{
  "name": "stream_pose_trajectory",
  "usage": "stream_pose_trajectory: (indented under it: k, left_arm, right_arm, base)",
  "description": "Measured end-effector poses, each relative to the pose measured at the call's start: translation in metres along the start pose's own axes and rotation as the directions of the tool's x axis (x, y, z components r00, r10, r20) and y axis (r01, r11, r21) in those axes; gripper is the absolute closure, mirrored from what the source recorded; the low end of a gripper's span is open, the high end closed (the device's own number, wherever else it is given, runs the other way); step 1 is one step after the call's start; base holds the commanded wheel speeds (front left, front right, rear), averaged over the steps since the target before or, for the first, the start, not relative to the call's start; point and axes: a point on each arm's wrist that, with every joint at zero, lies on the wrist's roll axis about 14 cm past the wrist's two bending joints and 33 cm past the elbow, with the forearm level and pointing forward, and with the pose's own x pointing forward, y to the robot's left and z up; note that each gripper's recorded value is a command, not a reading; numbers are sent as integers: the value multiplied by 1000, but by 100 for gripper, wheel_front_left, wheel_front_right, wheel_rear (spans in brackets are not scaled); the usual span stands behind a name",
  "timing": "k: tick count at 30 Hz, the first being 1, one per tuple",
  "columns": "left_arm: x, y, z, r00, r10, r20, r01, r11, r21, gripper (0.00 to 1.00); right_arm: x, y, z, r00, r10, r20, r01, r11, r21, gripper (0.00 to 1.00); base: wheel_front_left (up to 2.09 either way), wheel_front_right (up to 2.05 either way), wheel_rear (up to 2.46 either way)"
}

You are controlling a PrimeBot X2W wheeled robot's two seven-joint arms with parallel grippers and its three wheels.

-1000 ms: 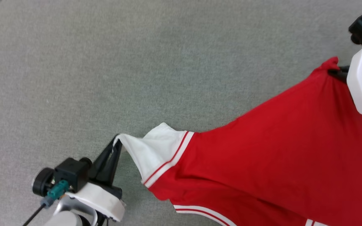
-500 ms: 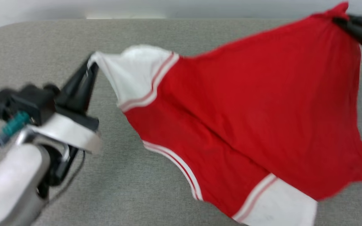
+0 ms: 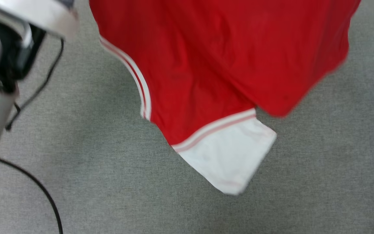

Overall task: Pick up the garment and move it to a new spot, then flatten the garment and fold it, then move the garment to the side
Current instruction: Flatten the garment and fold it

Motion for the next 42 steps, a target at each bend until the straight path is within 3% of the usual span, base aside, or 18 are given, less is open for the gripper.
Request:
stream_pose_trajectory:
  k: [15,22,28,32,35,42]
  left_arm:
    - [101,52,97,968,28,251,-64,988,138,100]
    - [124,71,102,963,50,263,-98,980,174,100]
    - [130,77,45,983,66,172,-92,984,150,100]
    - [123,62,-9,996,39,86,-47,994,103,100]
    - [108,47,-49,1000,11,7,-11,997,72,100]
    - [54,35,-105,993,2,-117,-4,1000,-24,100]
  right_arm:
    - [55,-55,73,974,-145,171,160,984,-79,100]
    - [79,-65,73,971,-166,174,187,975,-117,100]
    - [103,-54,23,986,-138,91,146,984,-97,100]
    - [110,-28,-36,997,-78,-14,77,994,-77,100]
    - [107,-10,-74,996,-37,-80,32,998,-59,100]
    - [85,33,-123,987,62,-149,-61,998,12,100]
  base:
    - [0,0,0]
    - [0,0,0]
    - [0,0,0]
    - [0,0,0]
    - [0,0,0]
    - [0,0,0]
